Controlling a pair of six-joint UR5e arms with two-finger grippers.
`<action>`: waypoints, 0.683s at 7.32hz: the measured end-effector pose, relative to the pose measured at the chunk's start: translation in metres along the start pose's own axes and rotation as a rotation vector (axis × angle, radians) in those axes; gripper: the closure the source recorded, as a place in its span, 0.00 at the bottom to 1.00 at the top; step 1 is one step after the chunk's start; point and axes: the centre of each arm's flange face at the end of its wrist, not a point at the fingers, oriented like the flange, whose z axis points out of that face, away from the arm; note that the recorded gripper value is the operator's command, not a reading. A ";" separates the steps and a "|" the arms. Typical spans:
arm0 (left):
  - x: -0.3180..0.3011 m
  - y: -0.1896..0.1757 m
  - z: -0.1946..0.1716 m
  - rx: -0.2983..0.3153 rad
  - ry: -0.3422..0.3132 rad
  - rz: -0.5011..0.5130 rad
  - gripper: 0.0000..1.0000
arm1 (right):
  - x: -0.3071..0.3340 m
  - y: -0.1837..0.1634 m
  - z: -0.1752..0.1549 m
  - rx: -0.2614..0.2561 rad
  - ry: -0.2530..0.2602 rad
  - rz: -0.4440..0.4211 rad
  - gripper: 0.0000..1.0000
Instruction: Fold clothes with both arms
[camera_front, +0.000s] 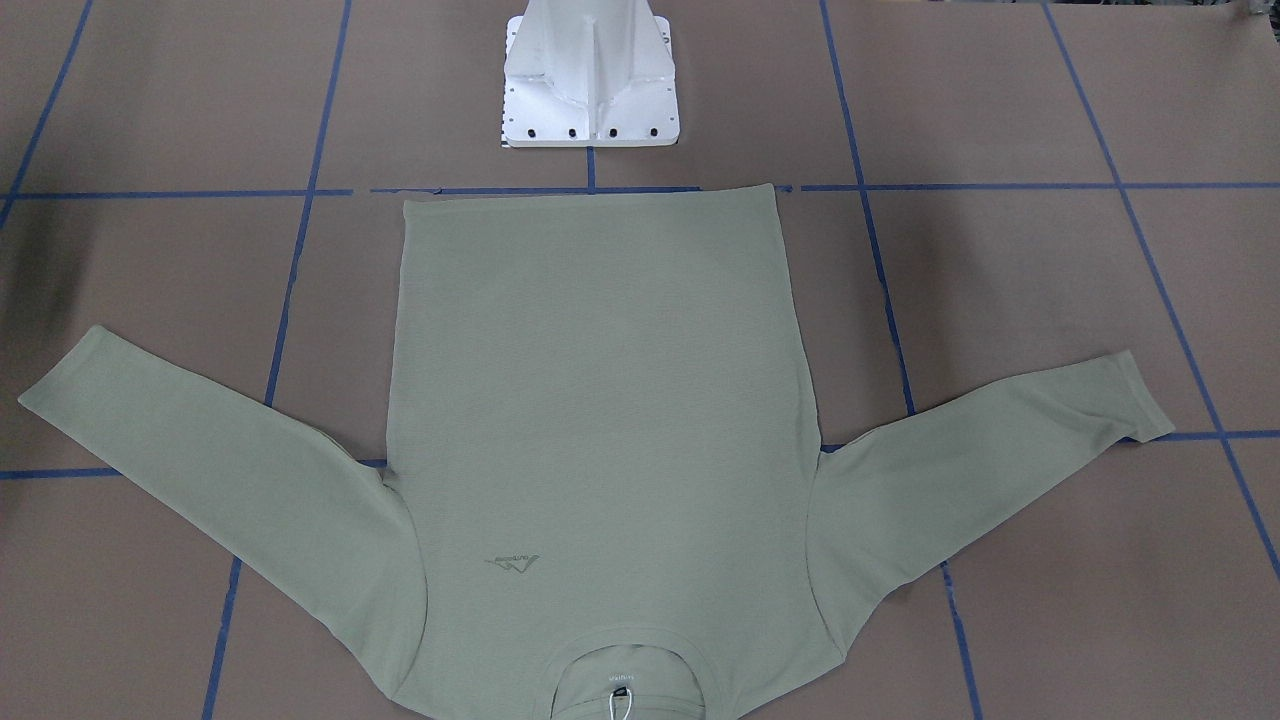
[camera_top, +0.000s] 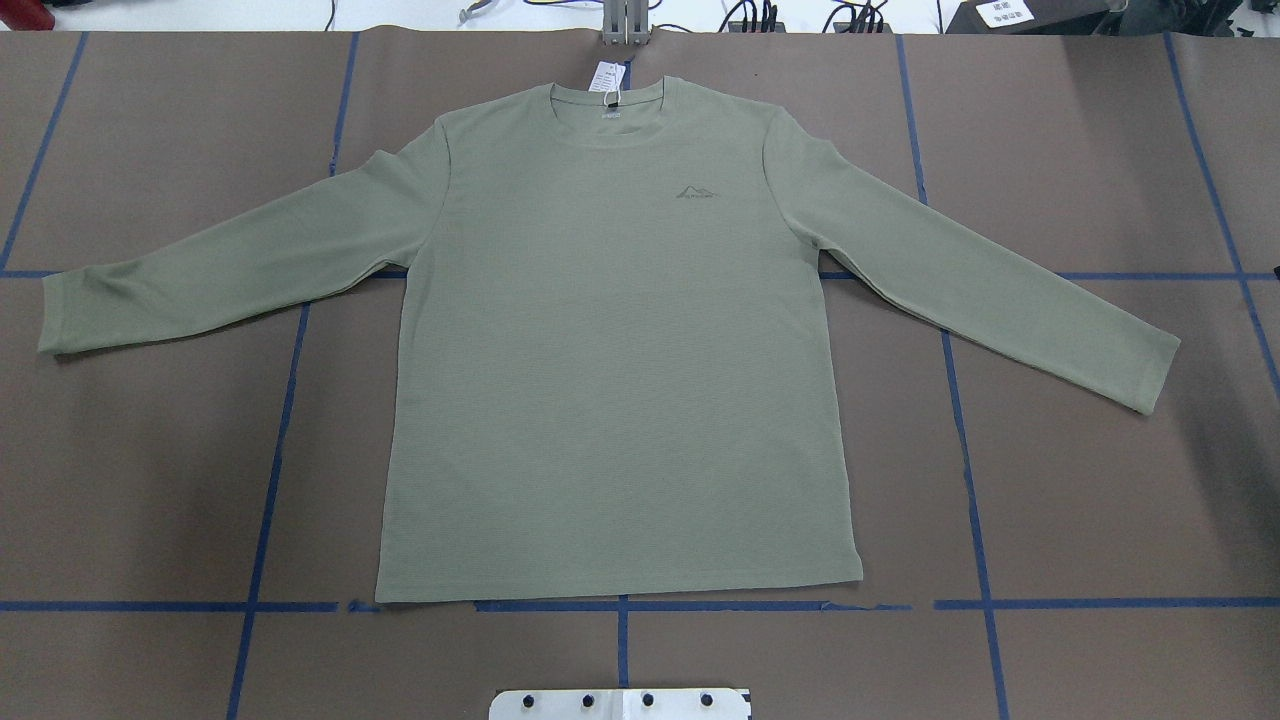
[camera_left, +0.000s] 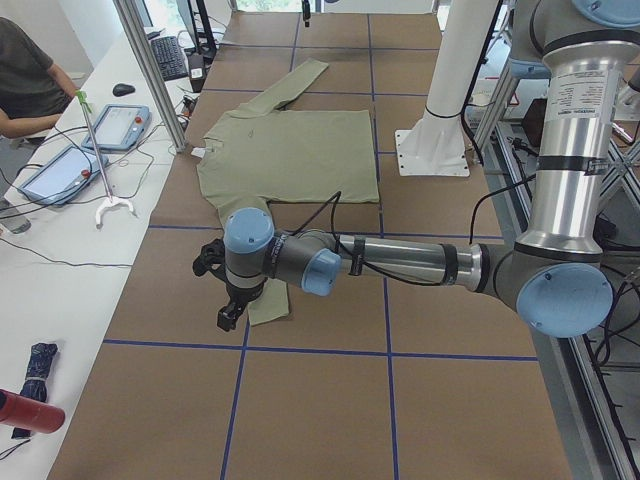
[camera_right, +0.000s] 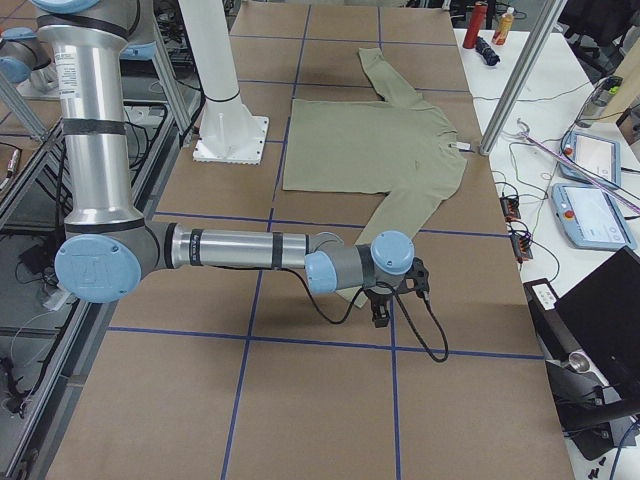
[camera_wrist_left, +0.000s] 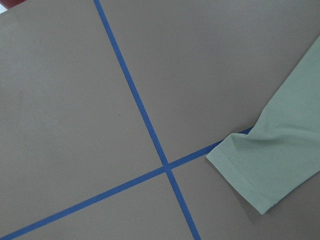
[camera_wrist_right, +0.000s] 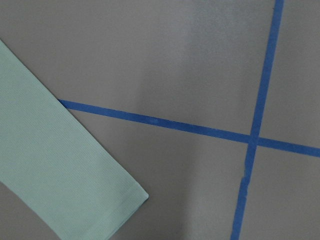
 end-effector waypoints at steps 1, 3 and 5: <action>0.000 0.000 0.001 0.015 -0.002 0.015 0.00 | -0.017 0.007 0.025 0.044 0.031 0.010 0.00; 0.000 0.000 0.001 0.024 -0.004 0.021 0.00 | -0.060 0.021 0.075 0.095 0.052 0.047 0.00; 0.000 -0.001 0.000 0.026 -0.007 0.024 0.00 | -0.076 0.030 0.098 0.081 0.047 0.061 0.00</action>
